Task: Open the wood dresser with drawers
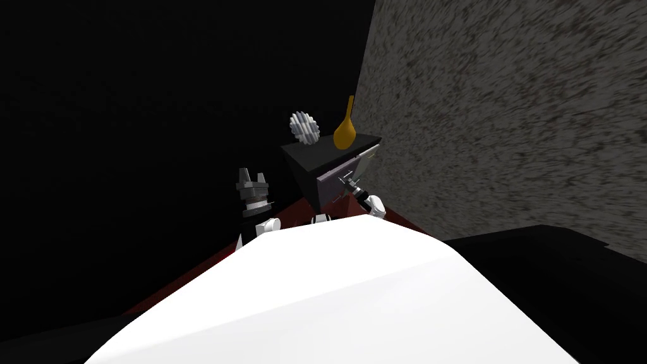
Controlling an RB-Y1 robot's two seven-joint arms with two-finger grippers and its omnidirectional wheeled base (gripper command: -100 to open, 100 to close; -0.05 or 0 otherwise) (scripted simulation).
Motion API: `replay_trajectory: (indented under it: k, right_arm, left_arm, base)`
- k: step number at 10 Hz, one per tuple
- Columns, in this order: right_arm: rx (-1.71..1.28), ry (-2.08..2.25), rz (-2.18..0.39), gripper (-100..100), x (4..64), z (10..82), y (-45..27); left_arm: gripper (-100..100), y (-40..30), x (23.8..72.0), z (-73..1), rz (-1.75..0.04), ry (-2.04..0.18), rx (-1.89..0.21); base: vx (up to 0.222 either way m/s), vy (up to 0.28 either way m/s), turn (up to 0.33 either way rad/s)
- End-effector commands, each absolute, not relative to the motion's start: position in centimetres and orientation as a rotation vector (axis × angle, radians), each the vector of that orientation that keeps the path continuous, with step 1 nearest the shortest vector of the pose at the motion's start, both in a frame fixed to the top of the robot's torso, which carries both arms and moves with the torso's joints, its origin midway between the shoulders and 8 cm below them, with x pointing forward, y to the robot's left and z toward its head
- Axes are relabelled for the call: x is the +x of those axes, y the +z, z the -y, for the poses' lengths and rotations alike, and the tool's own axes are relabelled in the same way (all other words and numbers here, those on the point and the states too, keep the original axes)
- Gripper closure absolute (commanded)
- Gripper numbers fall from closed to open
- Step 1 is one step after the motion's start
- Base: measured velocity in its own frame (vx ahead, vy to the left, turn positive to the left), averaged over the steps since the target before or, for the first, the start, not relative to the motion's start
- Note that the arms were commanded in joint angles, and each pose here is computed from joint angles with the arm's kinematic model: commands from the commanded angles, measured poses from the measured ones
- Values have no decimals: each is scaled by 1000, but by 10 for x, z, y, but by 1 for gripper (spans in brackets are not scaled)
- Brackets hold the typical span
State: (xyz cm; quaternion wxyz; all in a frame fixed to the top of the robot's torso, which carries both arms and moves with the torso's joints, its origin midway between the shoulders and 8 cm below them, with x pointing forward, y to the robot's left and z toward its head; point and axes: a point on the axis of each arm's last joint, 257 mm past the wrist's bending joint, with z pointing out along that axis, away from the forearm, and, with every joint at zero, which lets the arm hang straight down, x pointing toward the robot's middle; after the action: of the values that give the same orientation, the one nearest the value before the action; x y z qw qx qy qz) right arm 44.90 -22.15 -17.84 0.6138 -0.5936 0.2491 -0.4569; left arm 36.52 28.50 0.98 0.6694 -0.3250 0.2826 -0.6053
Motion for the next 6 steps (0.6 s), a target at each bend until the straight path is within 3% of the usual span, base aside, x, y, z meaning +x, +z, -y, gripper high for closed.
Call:
replay_trajectory:
  k: [1, 6]
  right_arm:
    - [-1351, -1085, -576, 100, 456, 215, -168]
    - [-1354, -1088, -604, 100, 459, 195, -174]
  left_arm:
    - [0, 10, 365, -285, -637, -1365, -733]
    - [0, 10, 365, -285, -637, -1365, -733]
  base:
    - [-30, -62, 46]
    - [-31, -59, 34]
